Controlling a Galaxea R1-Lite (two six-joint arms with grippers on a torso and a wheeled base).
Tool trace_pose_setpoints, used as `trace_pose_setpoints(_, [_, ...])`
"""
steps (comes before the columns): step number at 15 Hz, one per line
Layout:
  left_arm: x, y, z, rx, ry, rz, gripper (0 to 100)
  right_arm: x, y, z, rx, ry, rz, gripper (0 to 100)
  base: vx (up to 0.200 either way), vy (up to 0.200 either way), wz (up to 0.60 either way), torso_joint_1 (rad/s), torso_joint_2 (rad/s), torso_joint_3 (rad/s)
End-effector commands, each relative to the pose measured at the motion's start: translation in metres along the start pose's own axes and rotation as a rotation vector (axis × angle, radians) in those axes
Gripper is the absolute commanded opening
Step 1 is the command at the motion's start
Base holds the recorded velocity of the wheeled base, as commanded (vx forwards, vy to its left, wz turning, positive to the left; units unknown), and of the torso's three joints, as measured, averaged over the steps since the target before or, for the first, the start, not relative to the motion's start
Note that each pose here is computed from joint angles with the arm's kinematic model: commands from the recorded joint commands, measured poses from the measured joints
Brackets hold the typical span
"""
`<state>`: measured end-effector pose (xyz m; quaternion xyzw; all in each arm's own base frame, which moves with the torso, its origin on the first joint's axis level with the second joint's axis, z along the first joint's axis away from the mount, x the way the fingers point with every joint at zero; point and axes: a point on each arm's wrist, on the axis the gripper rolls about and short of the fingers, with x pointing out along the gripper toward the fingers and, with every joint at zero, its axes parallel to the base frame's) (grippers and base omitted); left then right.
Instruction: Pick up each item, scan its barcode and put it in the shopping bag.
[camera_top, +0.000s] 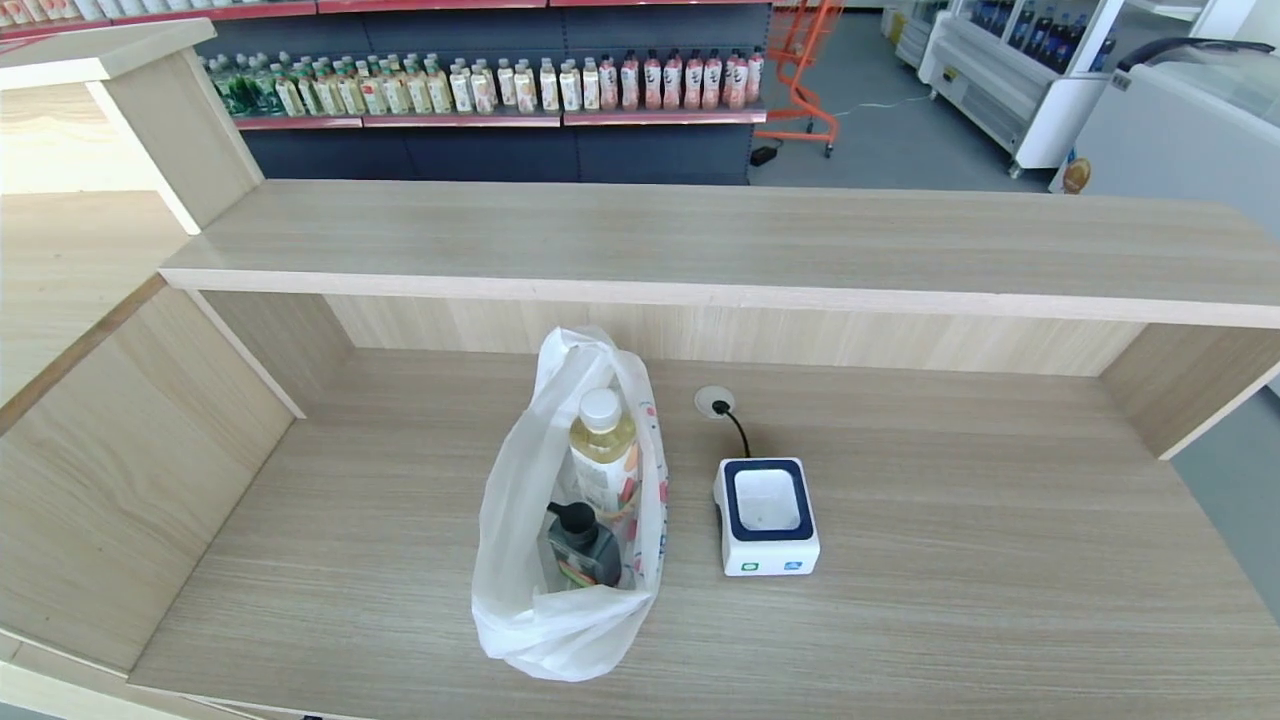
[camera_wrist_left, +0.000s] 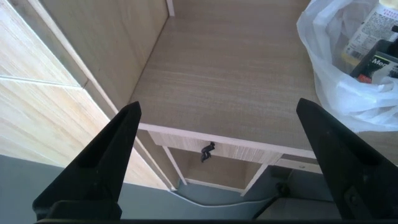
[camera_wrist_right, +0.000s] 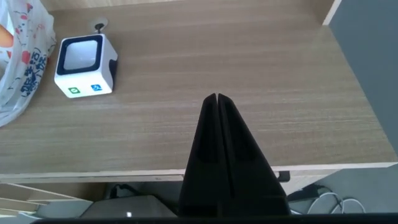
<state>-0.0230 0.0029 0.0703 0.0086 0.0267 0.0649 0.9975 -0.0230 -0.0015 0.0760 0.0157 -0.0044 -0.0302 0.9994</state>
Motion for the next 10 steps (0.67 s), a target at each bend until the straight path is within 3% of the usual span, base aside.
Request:
trace_pose_setpoints(1, [0.0000,0.0000,0.0000,0.000,0.000,0.000,100,0.0003,0.0000,0.0001,-0.002,0.003,0.001,0,0.000,0.000,0.00,0.000,0.00,0.000])
trace_pose_setpoints(10, [0.0000,0.0000,0.0000,0.000,0.000,0.000,100,0.0002,0.0000,0.0000,-0.007,0.003,0.001,0,0.000,0.000,0.00,0.000,0.00,0.000])
